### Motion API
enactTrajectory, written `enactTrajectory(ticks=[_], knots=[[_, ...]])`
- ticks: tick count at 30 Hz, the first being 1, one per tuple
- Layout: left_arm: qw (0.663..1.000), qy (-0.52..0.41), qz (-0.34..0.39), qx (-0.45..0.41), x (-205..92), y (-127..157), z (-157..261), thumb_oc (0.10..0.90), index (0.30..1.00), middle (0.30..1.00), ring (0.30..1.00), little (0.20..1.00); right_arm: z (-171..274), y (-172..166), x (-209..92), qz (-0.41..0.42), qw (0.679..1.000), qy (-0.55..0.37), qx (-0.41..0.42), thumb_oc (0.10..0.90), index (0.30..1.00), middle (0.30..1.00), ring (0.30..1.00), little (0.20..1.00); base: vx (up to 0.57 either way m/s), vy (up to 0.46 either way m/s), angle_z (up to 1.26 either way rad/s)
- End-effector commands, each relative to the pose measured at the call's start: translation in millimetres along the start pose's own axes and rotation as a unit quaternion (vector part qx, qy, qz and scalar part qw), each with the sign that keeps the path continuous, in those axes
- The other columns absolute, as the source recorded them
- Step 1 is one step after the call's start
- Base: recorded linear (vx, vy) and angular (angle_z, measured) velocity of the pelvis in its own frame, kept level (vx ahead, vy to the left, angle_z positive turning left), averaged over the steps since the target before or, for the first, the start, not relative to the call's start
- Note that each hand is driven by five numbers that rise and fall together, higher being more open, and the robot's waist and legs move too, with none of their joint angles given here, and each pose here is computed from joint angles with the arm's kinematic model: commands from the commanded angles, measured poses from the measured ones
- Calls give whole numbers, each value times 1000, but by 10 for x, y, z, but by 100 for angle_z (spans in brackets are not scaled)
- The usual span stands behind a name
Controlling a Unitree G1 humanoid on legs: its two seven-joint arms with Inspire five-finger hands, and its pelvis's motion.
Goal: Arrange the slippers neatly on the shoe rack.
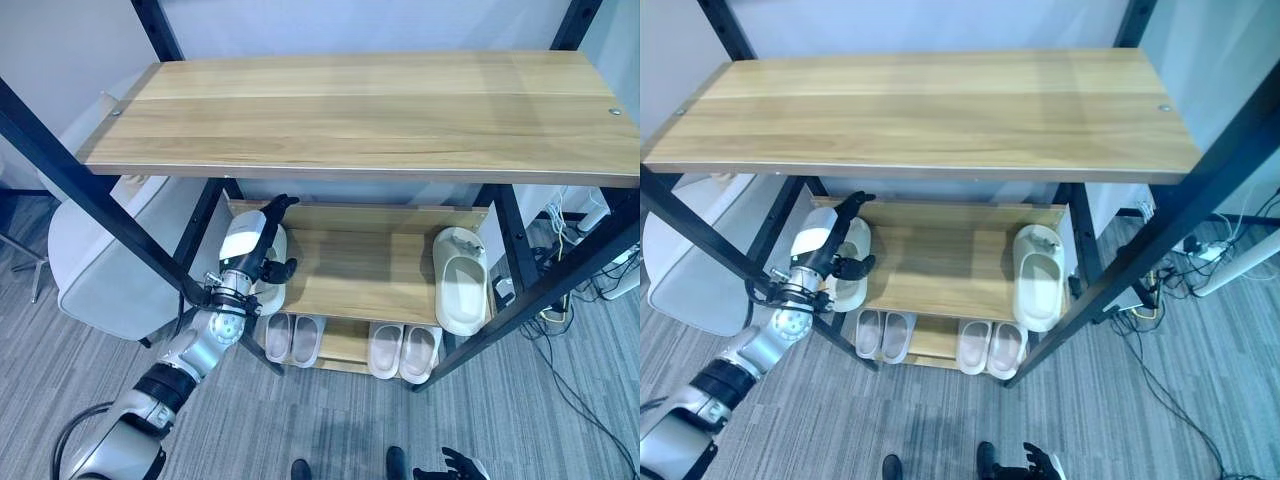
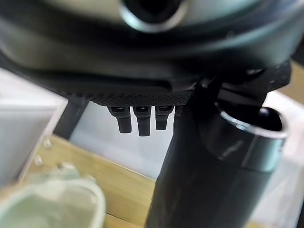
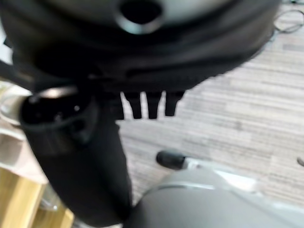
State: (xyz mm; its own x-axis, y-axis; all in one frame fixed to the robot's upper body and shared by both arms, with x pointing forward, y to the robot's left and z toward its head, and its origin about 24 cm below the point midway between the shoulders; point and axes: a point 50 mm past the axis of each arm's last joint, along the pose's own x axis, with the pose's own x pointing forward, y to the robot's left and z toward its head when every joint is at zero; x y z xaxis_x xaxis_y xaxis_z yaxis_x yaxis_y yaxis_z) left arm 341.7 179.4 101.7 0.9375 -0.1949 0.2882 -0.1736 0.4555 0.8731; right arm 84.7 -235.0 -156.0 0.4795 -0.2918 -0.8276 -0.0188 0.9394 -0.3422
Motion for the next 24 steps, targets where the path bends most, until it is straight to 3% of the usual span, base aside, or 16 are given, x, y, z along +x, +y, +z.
enactTrajectory(ticks=[1,7,24], knots=[[984,-65,145,76,490,749,234,800,900,900,900,900,-70,-59,-25,-8,1000,-3,-30,800,900,900,900,900,-21,16,-5],[973,-80,153,152,615,885,293,800,900,900,900,900,9,-71,-8,-11,999,-21,-28,800,900,900,900,900,-17,7,-6],[961,-87,149,214,649,919,313,800,900,900,900,900,153,-52,12,-16,999,-50,-14,800,900,900,900,900,-9,0,0]])
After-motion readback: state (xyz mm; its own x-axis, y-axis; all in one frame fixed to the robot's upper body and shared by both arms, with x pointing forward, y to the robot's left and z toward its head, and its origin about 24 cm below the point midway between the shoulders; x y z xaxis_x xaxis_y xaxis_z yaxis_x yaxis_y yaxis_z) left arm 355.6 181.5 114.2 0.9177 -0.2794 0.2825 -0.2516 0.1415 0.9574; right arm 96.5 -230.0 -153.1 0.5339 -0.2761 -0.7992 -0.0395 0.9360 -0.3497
